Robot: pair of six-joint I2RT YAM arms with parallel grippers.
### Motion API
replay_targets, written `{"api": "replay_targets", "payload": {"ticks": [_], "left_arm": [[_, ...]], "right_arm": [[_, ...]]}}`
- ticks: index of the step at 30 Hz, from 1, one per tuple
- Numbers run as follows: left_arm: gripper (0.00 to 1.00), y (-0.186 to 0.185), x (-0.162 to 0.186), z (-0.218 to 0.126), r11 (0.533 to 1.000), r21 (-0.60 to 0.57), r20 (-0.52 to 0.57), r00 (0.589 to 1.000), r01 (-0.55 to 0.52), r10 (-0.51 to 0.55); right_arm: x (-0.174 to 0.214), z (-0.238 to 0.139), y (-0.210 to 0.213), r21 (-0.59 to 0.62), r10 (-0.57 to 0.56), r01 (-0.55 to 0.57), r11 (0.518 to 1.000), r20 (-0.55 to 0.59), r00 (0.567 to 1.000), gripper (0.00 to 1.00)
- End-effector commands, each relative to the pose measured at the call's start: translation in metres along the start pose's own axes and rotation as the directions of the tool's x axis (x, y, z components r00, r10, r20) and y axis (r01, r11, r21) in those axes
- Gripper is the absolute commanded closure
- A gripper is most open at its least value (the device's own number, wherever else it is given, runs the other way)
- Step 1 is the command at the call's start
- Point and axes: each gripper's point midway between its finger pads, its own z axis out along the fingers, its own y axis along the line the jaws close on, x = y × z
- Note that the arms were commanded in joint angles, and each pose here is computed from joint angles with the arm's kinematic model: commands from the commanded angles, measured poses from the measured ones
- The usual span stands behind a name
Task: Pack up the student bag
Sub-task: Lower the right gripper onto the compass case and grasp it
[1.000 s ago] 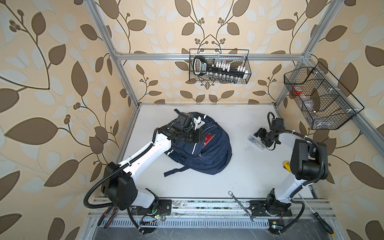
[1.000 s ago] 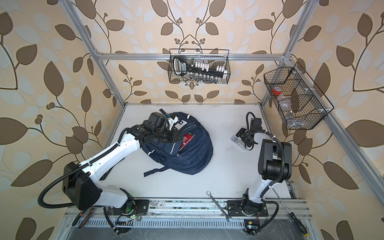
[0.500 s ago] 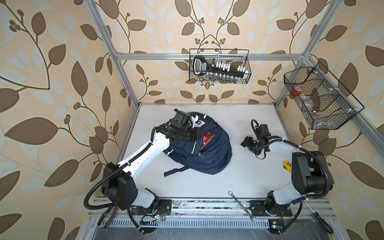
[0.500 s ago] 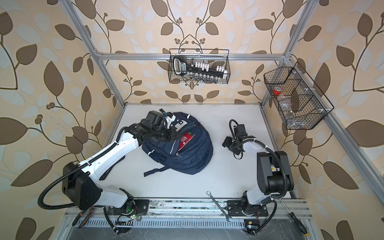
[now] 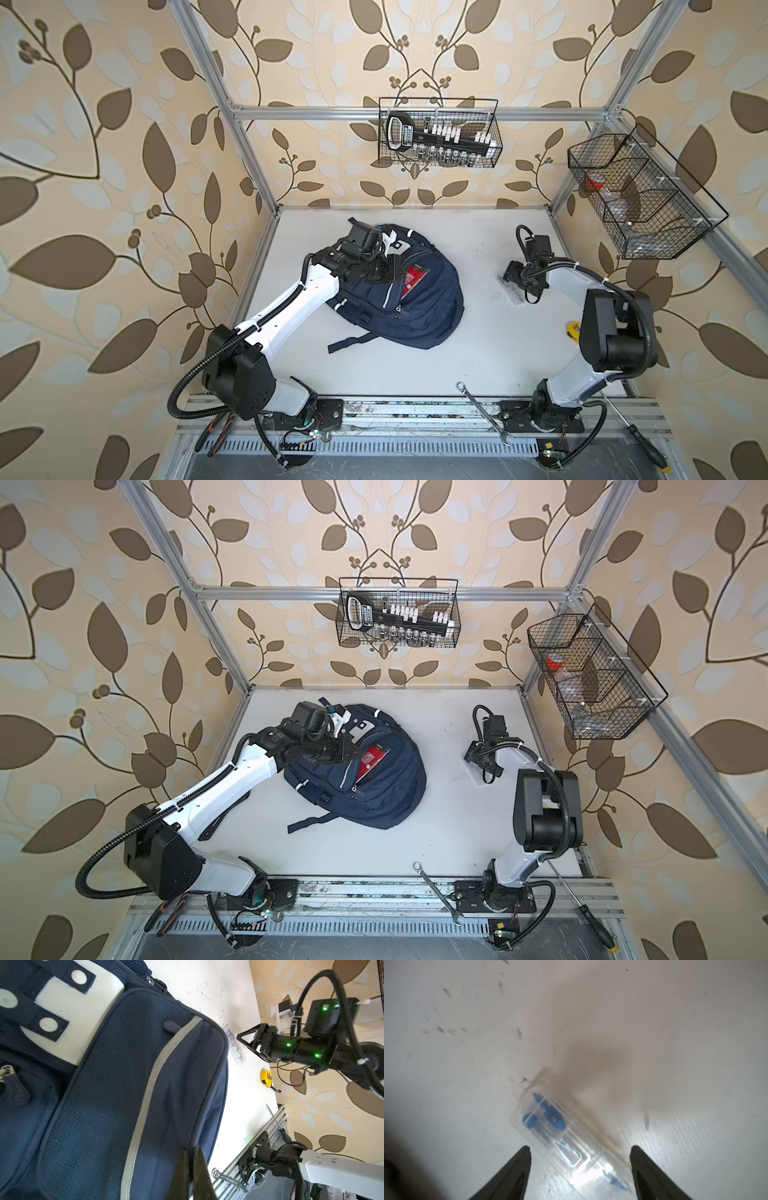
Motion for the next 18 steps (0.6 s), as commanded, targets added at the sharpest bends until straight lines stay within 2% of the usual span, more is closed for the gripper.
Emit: {"api": "replay_targets", "payload": {"ticks": [1,7,10,13,16,18], "left_arm": [[1.0,-0.02,-0.019,-0.024,0.998,0.056,0.078,0.996,-0.038,0.033],[1.0,-0.021,-0.019,-0.023,0.997,0.064,0.078,0.996,-0.038,0.033],[1.0,-0.021,-0.02,-0.021,0.997,0.066,0.075,0.997,-0.036,0.031],[1.0,-0.022,-0.02,-0.021,0.997,0.068,0.074,0.997,-0.036,0.031],[1.0,-0.021,-0.019,-0.02,0.997,0.067,0.072,0.997,-0.035,0.03],[1.0,-0.021,-0.019,-0.02,0.997,0.066,0.071,0.997,-0.035,0.03]], "right_arm": [[0.007,0.008,0.013,-0.046,-0.043,0.041,0.998,-0.033,0.999,0.25],[0.031,0.004,0.03,-0.06,-0.116,0.113,0.992,-0.05,0.992,0.28],[0.041,0.004,0.028,-0.006,-0.143,0.143,0.99,-0.059,0.988,0.29],[0.043,0.008,0.019,0.068,-0.151,0.156,0.985,-0.072,0.986,0.34],[0.041,0.01,0.015,0.106,-0.157,0.165,0.981,-0.079,0.984,0.43],[0.039,0.01,0.015,0.127,-0.168,0.178,0.976,-0.086,0.982,0.44]]}}
